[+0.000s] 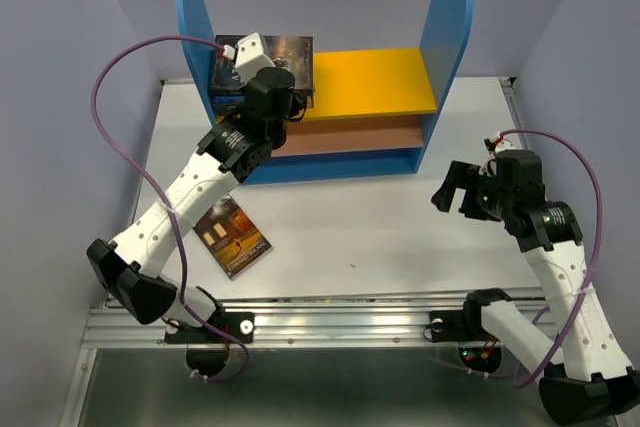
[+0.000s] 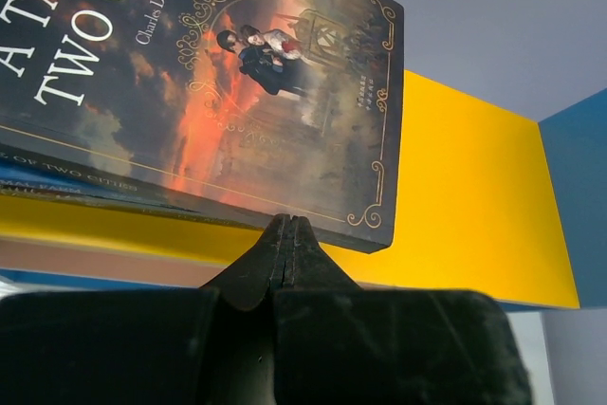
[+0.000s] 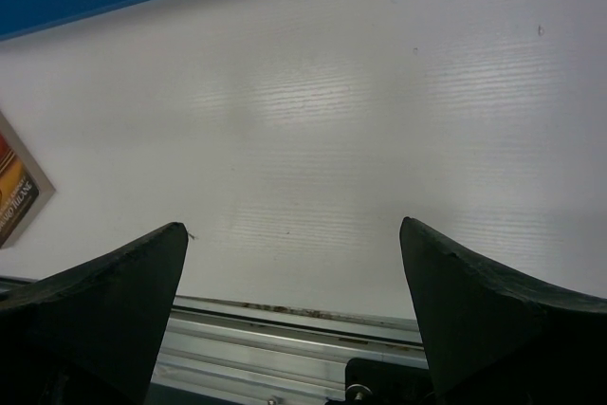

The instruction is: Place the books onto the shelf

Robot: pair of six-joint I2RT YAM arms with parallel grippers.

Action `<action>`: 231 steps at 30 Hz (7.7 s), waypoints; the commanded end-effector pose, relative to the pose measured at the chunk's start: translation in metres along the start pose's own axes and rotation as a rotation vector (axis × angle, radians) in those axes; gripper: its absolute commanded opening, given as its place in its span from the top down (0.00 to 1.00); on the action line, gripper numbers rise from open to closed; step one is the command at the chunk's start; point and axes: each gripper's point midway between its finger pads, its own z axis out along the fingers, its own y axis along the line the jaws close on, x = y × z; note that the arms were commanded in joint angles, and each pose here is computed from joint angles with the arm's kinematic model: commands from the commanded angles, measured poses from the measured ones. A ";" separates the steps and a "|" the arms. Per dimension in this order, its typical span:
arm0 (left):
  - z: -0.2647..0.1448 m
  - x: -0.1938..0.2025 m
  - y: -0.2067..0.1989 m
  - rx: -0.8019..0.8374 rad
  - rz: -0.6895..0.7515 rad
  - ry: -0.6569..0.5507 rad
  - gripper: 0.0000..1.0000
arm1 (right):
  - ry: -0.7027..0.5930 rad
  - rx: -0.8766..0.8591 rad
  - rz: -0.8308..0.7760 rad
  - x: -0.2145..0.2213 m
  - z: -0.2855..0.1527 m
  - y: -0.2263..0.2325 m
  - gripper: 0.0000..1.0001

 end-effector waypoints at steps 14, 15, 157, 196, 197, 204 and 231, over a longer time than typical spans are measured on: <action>-0.023 -0.006 -0.005 0.136 -0.049 0.018 0.89 | -0.045 -0.064 -0.028 -0.007 -0.005 0.011 0.00; -0.028 0.002 -0.001 0.148 -0.057 0.038 0.78 | -0.046 -0.073 -0.030 -0.007 -0.006 0.013 0.00; -0.098 0.399 0.132 -0.447 -0.347 0.718 0.54 | 0.432 -0.738 0.016 0.129 0.107 0.186 0.30; -0.199 0.062 -0.078 1.104 0.663 -0.259 0.01 | 0.066 -0.628 -0.056 -0.015 -0.015 0.193 0.84; -0.203 0.058 -0.081 1.128 0.761 -0.246 0.01 | 0.069 -0.620 -0.044 -0.018 -0.013 0.191 0.84; -0.169 0.133 -0.062 1.225 1.467 -0.068 0.01 | 0.100 -0.657 0.038 -0.040 -0.023 0.184 0.84; -0.113 0.180 -0.047 1.235 1.815 -0.476 0.02 | 0.435 -0.767 0.199 -0.034 -0.047 0.193 0.79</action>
